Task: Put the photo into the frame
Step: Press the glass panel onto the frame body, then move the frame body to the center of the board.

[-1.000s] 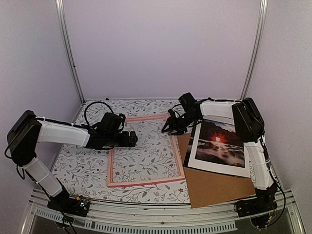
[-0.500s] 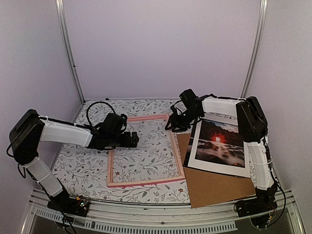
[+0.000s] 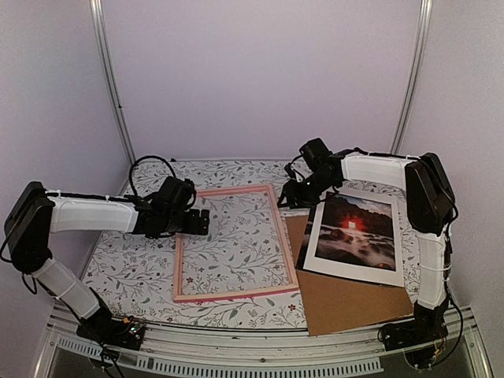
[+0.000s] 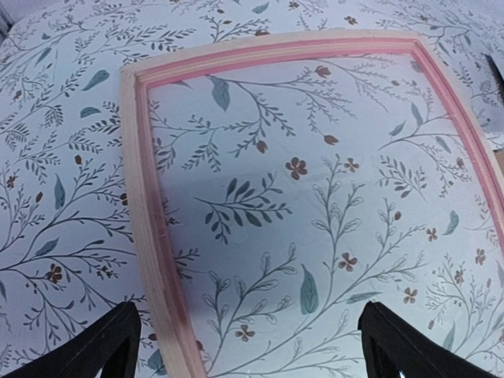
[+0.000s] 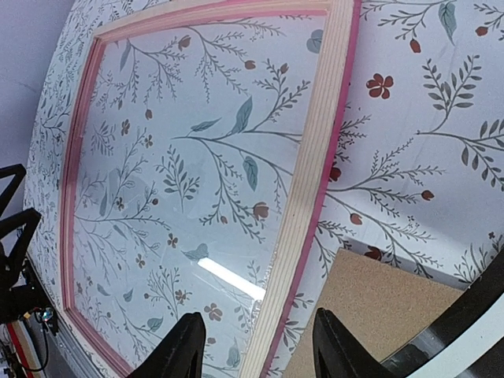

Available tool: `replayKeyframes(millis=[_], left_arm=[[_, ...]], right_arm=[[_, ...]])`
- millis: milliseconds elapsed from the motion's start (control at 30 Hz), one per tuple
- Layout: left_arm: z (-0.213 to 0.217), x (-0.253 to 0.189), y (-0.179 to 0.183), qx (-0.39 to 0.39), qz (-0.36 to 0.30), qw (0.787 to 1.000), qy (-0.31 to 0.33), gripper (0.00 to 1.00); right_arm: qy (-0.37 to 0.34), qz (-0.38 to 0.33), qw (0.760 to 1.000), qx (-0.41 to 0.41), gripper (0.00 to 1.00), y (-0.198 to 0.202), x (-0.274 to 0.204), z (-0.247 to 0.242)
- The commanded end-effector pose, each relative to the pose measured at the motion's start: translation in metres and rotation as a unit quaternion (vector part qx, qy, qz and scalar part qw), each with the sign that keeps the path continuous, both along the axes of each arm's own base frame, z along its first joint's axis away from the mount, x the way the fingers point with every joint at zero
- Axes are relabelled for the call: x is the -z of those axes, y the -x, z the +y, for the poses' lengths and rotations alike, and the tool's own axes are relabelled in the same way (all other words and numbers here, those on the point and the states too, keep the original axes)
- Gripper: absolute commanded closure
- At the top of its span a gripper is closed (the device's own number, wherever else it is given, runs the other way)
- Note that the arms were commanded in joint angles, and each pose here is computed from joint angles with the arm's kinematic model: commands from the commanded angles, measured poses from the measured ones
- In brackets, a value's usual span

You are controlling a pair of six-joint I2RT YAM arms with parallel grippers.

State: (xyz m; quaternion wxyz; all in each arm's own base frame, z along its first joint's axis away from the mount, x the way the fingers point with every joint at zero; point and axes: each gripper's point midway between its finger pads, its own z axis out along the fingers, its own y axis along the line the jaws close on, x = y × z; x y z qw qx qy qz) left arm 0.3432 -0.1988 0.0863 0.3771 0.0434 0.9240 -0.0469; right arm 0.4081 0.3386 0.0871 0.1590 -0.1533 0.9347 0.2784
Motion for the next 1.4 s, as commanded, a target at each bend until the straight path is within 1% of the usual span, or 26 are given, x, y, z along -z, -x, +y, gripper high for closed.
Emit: replayKeyframes(millis=[0, 133, 233, 500, 633, 800, 900, 967, 1033, 1133, 1233, 1367], left_arm=[[0.04, 0.003, -0.001, -0.032, 0.016, 0.999, -0.025, 0.0], [0.055, 0.005, 0.0, -0.039, 0.021, 0.999, -0.003, 0.0], [0.062, 0.006, 0.0, -0.041, 0.023, 0.999, -0.001, 0.0], [0.068, 0.006, -0.002, -0.039, 0.022, 0.999, 0.013, 0.0], [0.062, 0.004, -0.003, -0.023, 0.019, 0.999, 0.03, 0.0], [0.048, -0.008, -0.005, 0.01, 0.007, 0.998, 0.059, 0.0], [0.036, -0.018, -0.006, 0.034, 0.0, 0.996, 0.085, 0.0], [0.025, -0.026, -0.005, 0.056, -0.003, 0.992, 0.109, 0.0], [0.014, -0.034, -0.003, 0.075, -0.006, 0.988, 0.134, 0.0], [0.002, -0.043, -0.001, 0.094, -0.014, 0.984, 0.149, 0.0], [-0.006, -0.047, 0.001, 0.104, -0.02, 0.984, 0.143, 0.0], [-0.026, -0.051, 0.007, 0.13, -0.027, 0.981, 0.143, 0.0]], right_arm=[[-0.015, -0.02, 0.999, -0.023, 0.51, 0.012, -0.008, 0.002], [-0.025, -0.006, 0.999, -0.037, 0.51, 0.033, 0.002, 0.004], [-0.027, 0.005, 0.999, -0.043, 0.51, 0.046, 0.009, 0.005], [-0.031, 0.034, 0.997, -0.069, 0.51, 0.081, 0.029, 0.019], [-0.043, 0.047, 0.994, -0.086, 0.51, 0.099, 0.032, 0.031], [-0.067, 0.039, 0.988, -0.133, 0.51, 0.124, 0.018, 0.054], [-0.046, 0.02, 0.99, -0.131, 0.5, 0.123, 0.016, 0.048], [-0.005, -0.003, 0.995, -0.096, 0.5, 0.11, 0.018, 0.029], [0.024, -0.009, 0.998, -0.052, 0.5, 0.095, 0.021, -0.001], [0.056, -0.015, 0.998, 0.037, 0.5, 0.07, 0.021, -0.064], [0.081, -0.04, 0.988, 0.125, 0.5, 0.052, 0.009, -0.132], [0.102, -0.058, 0.967, 0.225, 0.5, 0.04, -0.001, -0.217]])
